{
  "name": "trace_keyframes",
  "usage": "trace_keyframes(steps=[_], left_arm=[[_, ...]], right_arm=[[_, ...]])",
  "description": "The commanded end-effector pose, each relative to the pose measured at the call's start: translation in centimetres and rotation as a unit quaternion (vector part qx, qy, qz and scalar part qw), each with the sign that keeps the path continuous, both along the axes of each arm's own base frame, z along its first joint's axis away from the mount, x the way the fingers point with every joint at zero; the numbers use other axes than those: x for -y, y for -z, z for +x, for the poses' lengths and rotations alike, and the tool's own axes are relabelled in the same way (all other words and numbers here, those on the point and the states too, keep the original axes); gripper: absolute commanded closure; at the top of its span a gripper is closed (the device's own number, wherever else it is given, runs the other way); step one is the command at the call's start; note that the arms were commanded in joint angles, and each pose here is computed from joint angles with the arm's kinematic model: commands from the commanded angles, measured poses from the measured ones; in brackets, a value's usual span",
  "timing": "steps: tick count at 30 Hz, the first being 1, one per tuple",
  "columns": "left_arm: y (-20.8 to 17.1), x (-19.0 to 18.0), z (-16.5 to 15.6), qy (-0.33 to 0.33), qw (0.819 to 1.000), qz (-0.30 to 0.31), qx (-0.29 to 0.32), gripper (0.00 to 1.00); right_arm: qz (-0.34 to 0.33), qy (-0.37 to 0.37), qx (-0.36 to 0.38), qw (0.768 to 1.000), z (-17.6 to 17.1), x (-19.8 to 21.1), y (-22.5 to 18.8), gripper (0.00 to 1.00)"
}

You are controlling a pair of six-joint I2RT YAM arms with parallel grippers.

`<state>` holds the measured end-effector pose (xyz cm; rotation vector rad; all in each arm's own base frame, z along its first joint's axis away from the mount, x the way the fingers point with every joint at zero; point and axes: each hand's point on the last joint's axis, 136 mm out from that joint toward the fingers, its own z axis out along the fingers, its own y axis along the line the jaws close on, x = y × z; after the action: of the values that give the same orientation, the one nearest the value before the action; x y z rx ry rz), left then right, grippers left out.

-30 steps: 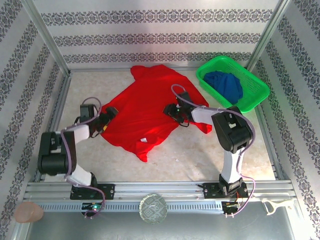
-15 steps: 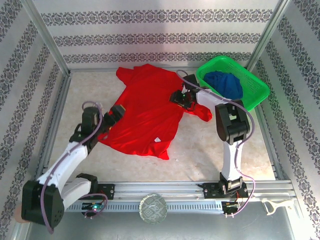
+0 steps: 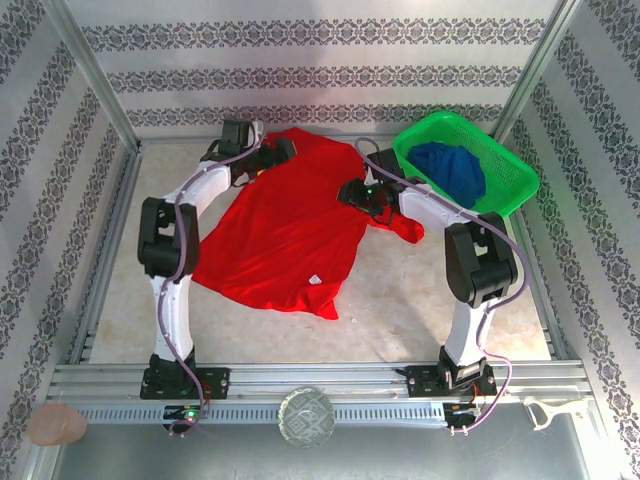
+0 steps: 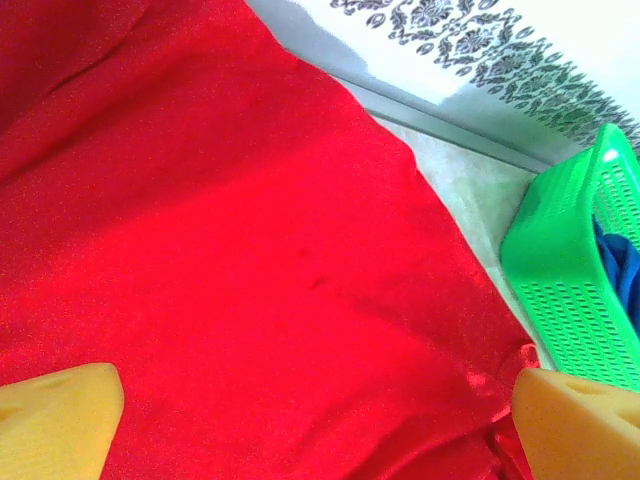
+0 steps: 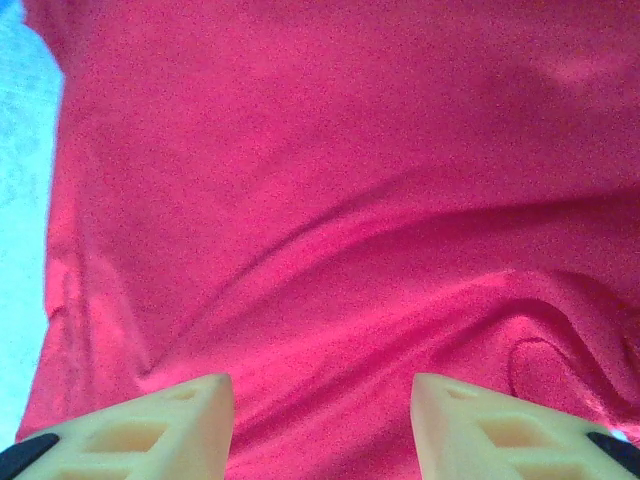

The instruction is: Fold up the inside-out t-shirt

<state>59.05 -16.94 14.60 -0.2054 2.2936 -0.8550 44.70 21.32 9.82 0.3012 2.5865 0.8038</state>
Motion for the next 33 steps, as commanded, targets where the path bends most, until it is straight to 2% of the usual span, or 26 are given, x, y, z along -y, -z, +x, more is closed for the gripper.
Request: trace_keyframes(steps=[1,6,12,20,26,33], left_arm=[[2.1,1.1,0.4,0.036,0.999,0.012,-0.03,0.0],[5.1,1.4,2.3,0.017,0.999,-0.004,-0.048,0.0],[7.8,0.2,3.0,-0.027,0.997,-0.013,-0.074,0.0],[10.9,-5.1,1.4,-0.127,0.985,-0.027,-0.113,0.0],[11.8,-10.1,-1.5,-0.197,0.971,-0.03,-0.129,0.0],[11.0,-11.7,-4.7,-0.211,0.969,-0.028,-0.122,0.01]], right_arm=[[0.004,-0.007,-0.007,1.0,-0.4,-1.4,1.4,0.5],[0.004,-0.034,-0.017,0.999,-2.3,-3.8,2.2,0.5],[0.006,-0.074,-0.026,0.997,-6.2,-6.6,2.7,0.5],[0.003,-0.145,-0.06,0.988,-11.4,-8.9,4.6,0.5],[-0.019,-0.144,-0.116,0.983,-13.5,-6.5,8.2,0.52],[-0.055,-0.059,-0.136,0.987,-12.0,0.8,9.9,0.53]])
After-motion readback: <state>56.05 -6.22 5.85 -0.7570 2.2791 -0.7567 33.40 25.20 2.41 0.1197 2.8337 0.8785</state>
